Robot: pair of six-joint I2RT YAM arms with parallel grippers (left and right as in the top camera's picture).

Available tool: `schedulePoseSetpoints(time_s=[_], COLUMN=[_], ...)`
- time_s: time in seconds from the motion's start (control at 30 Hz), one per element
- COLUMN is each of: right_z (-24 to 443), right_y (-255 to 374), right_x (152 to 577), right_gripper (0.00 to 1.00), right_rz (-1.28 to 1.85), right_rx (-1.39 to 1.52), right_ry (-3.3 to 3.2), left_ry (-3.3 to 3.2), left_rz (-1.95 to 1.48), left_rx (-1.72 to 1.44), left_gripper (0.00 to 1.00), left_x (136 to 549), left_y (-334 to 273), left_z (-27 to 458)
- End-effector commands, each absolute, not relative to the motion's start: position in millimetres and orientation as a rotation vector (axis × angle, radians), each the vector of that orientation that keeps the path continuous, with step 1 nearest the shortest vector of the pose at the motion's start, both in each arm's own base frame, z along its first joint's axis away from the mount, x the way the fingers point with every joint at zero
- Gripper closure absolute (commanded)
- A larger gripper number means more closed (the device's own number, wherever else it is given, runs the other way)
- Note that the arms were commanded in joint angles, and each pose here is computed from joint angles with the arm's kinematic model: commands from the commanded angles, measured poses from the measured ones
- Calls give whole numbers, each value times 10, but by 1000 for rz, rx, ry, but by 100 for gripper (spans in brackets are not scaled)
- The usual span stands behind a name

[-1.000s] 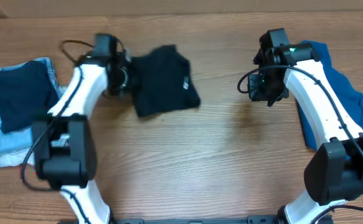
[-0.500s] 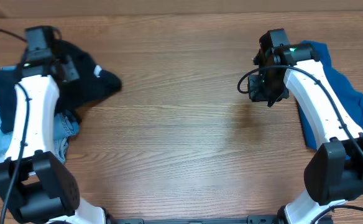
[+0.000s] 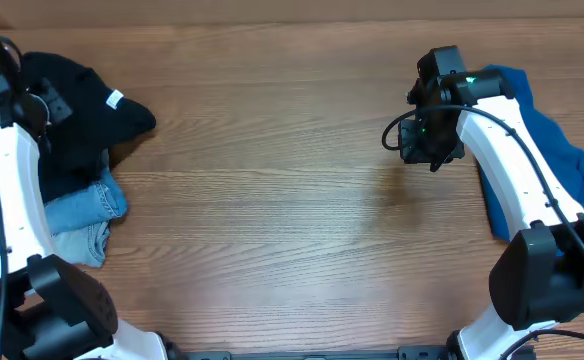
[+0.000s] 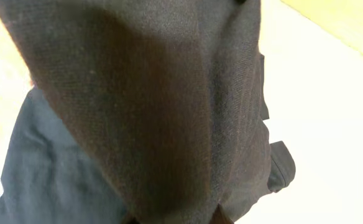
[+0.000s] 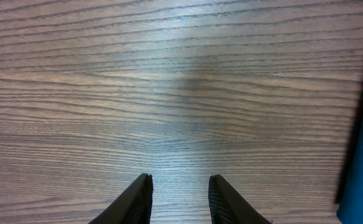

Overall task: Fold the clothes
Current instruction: 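Carry the black t-shirt left and place it on the jeans stack, then release the black t-shirt and lift the left gripper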

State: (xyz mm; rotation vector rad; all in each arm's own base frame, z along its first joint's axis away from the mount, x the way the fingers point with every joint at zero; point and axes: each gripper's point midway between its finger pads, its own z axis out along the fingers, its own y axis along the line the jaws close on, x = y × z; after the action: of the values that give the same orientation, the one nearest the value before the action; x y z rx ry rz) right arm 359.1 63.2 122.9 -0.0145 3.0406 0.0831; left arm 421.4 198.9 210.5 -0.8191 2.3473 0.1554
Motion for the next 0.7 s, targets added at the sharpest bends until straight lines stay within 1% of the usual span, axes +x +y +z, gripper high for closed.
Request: schedulePoseSetpoints(time_s=[0.0, 0.17, 0.37, 0.4, 0.47, 0.53, 0.57, 0.6, 0.63, 0.67], right_z=[1206, 1205, 1205, 1205, 1205, 1204, 1204, 1204, 1204, 1204], right_y=[611, 610, 610, 610, 610, 610, 609, 608, 608, 608], right_x=[3598, 3594, 3588, 3588, 3588, 3586, 3583, 3581, 3580, 3582], right_gripper=[66, 66, 66, 66, 66, 66, 67, 66, 66, 66], right_rz=[84, 84, 84, 84, 84, 84, 84, 83, 83, 83], right_rx=[2, 2, 2, 2, 2, 2, 2, 3, 2, 2], right_ry=[3043, 3045, 3047, 3047, 3047, 3048, 3049, 3050, 3051, 3050], left_ry=[2192, 2142, 2083, 2086, 2125, 2189, 2215, 2234, 2240, 2243], left_rz=[108, 99, 109, 113, 115, 108, 112, 132, 156, 172], left_rx=[-957, -1227, -1390, -1402, -1431, -1472, -1491, -1509, -1519, -1524], left_gripper=[96, 96, 96, 93, 79, 78, 68, 25, 0, 0], left_x=[4017, 3620, 3322, 3291, 3213, 3088, 3030, 2968, 2929, 2908], left_y=[2150, 2461, 2751, 2760, 2712, 2611, 2574, 2560, 2570, 2579], left_z=[2586, 2489, 2434, 2418, 2347, 2249, 2213, 2186, 2177, 2173])
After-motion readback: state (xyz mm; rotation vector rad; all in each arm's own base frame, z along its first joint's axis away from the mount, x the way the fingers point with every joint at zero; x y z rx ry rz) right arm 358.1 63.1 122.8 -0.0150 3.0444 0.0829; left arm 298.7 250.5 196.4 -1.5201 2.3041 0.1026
